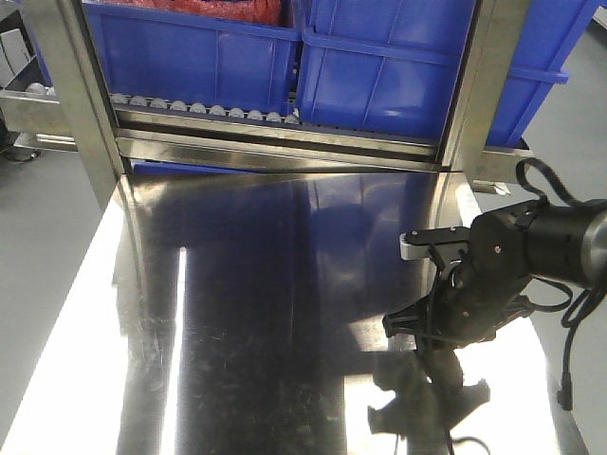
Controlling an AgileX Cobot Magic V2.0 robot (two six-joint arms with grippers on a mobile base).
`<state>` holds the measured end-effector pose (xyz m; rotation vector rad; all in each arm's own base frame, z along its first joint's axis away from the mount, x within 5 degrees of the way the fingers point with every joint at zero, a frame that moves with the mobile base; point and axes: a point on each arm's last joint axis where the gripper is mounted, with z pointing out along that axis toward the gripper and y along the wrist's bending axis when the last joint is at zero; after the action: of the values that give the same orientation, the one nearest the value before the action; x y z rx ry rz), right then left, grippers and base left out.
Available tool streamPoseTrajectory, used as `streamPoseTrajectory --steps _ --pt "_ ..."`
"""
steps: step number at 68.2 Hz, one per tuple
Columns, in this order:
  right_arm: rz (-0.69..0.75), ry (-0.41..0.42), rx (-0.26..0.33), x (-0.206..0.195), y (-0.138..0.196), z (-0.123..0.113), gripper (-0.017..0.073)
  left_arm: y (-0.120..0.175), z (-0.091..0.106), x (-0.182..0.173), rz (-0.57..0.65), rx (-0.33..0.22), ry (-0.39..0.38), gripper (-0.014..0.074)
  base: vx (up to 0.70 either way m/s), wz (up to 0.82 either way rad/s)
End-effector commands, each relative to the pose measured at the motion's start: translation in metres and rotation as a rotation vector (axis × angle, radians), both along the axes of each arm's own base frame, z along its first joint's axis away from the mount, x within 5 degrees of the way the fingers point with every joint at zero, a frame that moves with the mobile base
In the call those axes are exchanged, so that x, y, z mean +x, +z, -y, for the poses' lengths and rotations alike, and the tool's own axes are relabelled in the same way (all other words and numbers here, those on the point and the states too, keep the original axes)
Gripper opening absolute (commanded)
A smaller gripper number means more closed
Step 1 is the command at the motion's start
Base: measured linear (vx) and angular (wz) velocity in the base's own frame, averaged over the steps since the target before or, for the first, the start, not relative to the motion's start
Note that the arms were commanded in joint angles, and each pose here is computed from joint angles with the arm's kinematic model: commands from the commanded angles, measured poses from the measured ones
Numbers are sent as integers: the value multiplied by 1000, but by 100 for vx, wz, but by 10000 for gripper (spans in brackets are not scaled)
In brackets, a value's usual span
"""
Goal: Move and align brake pads A on conveyor
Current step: 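Close the right gripper on the brake pad and lift it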
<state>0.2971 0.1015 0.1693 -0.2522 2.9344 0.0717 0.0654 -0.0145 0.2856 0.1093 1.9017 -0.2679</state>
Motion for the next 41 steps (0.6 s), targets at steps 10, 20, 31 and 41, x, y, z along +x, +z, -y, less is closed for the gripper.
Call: streamPoseTrajectory --steps 10,20,31,41 --pt "192 29 51 -4 54 2 14 16 2 1 107 -27 -18 -6 0 0" --pt "255 33 63 -10 73 4 14 16 2 1 107 -27 -18 -6 0 0" --pt "333 48 70 -21 98 9 14 16 2 1 107 -27 -18 -6 0 0" --pt "450 87 86 -46 116 18 14 16 2 1 107 -27 -18 -6 0 0"
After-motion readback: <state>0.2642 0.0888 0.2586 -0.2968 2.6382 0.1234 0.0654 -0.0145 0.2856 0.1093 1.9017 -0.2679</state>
